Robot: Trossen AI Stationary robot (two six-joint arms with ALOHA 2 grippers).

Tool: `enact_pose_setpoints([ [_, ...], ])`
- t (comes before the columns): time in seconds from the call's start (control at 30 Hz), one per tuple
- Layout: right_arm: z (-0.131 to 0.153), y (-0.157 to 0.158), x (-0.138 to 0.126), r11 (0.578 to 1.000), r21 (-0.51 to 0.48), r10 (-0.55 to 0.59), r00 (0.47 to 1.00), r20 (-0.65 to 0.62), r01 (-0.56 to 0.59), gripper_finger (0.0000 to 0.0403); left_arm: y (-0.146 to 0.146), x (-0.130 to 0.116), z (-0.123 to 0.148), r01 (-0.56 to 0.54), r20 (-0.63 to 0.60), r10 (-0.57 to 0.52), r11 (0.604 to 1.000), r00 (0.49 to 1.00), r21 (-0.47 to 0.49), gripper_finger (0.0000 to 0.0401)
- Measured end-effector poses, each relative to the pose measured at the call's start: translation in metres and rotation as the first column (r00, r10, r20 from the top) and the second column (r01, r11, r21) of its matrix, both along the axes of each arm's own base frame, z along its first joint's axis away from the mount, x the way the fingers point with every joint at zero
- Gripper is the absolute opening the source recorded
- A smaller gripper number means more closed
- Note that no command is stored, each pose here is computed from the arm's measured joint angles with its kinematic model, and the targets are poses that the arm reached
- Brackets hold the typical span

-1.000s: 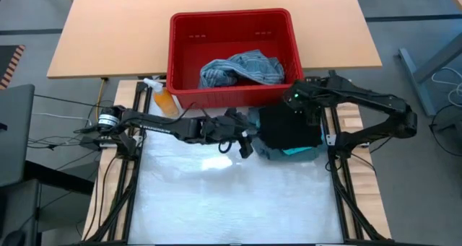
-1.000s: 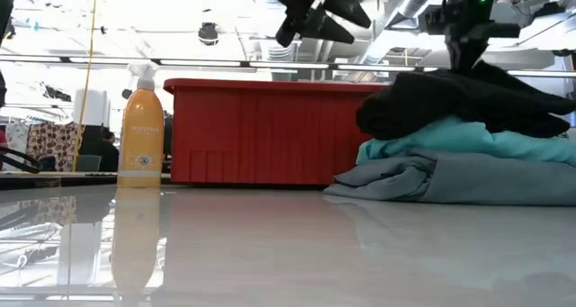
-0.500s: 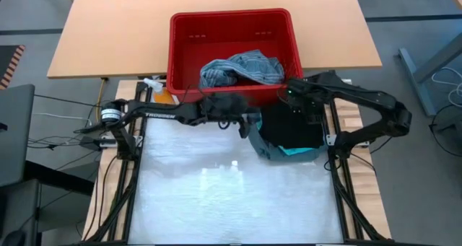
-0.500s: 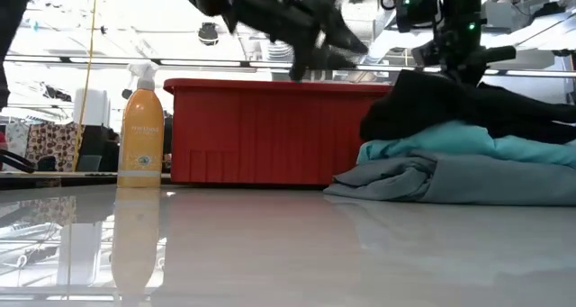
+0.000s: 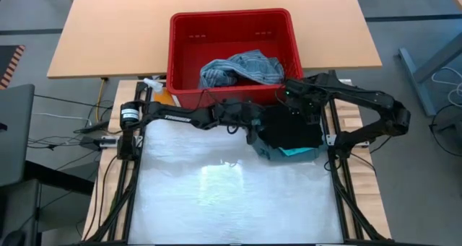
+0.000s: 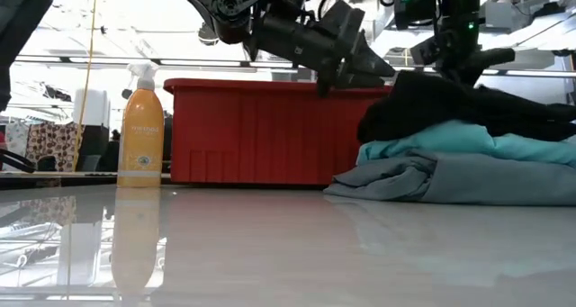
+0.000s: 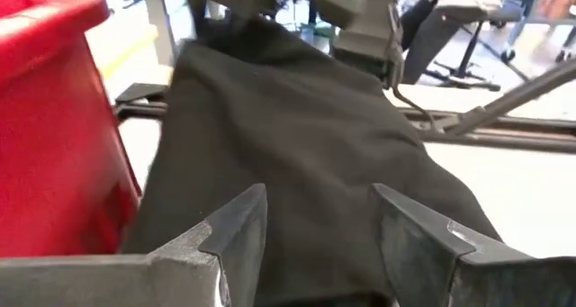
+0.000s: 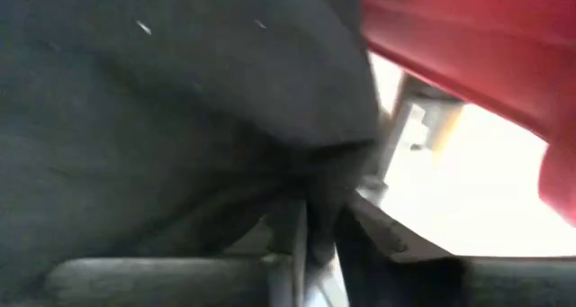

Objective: Fold Laundry from Bin
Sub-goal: Fold the black shirt

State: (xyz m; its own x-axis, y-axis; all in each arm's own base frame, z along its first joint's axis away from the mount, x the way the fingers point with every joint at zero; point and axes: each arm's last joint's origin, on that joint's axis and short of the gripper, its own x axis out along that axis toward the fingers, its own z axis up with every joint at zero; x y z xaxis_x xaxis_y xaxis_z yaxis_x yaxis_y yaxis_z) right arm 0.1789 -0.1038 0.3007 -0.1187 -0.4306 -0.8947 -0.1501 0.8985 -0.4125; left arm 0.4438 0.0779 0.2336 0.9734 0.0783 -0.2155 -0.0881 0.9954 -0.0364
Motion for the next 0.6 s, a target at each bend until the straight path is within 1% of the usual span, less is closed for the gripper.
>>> enact_pose_setpoints([
  [0.13, 0.003, -0.003, -0.003, 0.991, -0.133, -0.036, 0.998, -0.050, 0.030, 0.0114, 0.003, 0.006, -0.010, -0.004, -0.022, 0.005, 1.000, 1.000, 0.009, 0.0185],
  [0.2, 0.005, -0.002, -0.005, 0.986, -0.157, -0.065, 0.997, -0.033, 0.059, 0.0141, 0.005, 0.012, -0.026, 0.025, -0.070, -0.025, 1.000, 0.997, -0.010, 0.0185],
  [0.27, 0.008, 0.000, -0.007, 0.983, -0.148, -0.104, 0.994, 0.014, 0.105, 0.0169, 0.006, 0.018, -0.034, 0.049, -0.091, -0.050, 0.999, 0.995, -0.023, 0.0185],
  [0.33, 0.014, 0.005, -0.008, 0.978, -0.119, -0.162, 0.985, 0.062, 0.168, 0.0193, 0.006, 0.024, -0.036, 0.070, -0.103, -0.071, 0.997, 0.992, -0.020, 0.0185],
  [0.4, 0.024, 0.011, -0.010, 0.966, -0.056, -0.244, 0.961, 0.130, 0.253, 0.0213, 0.006, 0.026, -0.038, 0.082, -0.141, -0.081, 0.997, 0.987, 0.000, 0.0185],
  [0.47, 0.034, 0.019, -0.013, 0.939, 0.072, -0.342, 0.900, 0.268, 0.336, 0.0224, 0.006, 0.025, -0.042, 0.092, -0.186, -0.087, 0.996, 0.979, 0.020, 0.0185],
  [0.53, 0.041, 0.028, -0.017, 0.900, 0.226, -0.434, 0.800, 0.413, 0.372, 0.0226, 0.006, 0.024, -0.045, 0.091, -0.218, -0.080, 0.995, 0.973, 0.044, 0.0185],
  [0.57, 0.041, 0.032, -0.019, 0.886, 0.274, -0.463, 0.750, 0.472, 0.375, 0.0225, 0.006, 0.024, -0.045, 0.094, -0.222, -0.081, 0.994, 0.972, 0.051, 0.0185],
  [0.6, 0.040, 0.037, -0.020, 0.879, 0.299, -0.477, 0.705, 0.525, 0.372, 0.0222, 0.006, 0.023, -0.044, 0.095, -0.226, -0.081, 0.994, 0.971, 0.052, 0.0185],
])
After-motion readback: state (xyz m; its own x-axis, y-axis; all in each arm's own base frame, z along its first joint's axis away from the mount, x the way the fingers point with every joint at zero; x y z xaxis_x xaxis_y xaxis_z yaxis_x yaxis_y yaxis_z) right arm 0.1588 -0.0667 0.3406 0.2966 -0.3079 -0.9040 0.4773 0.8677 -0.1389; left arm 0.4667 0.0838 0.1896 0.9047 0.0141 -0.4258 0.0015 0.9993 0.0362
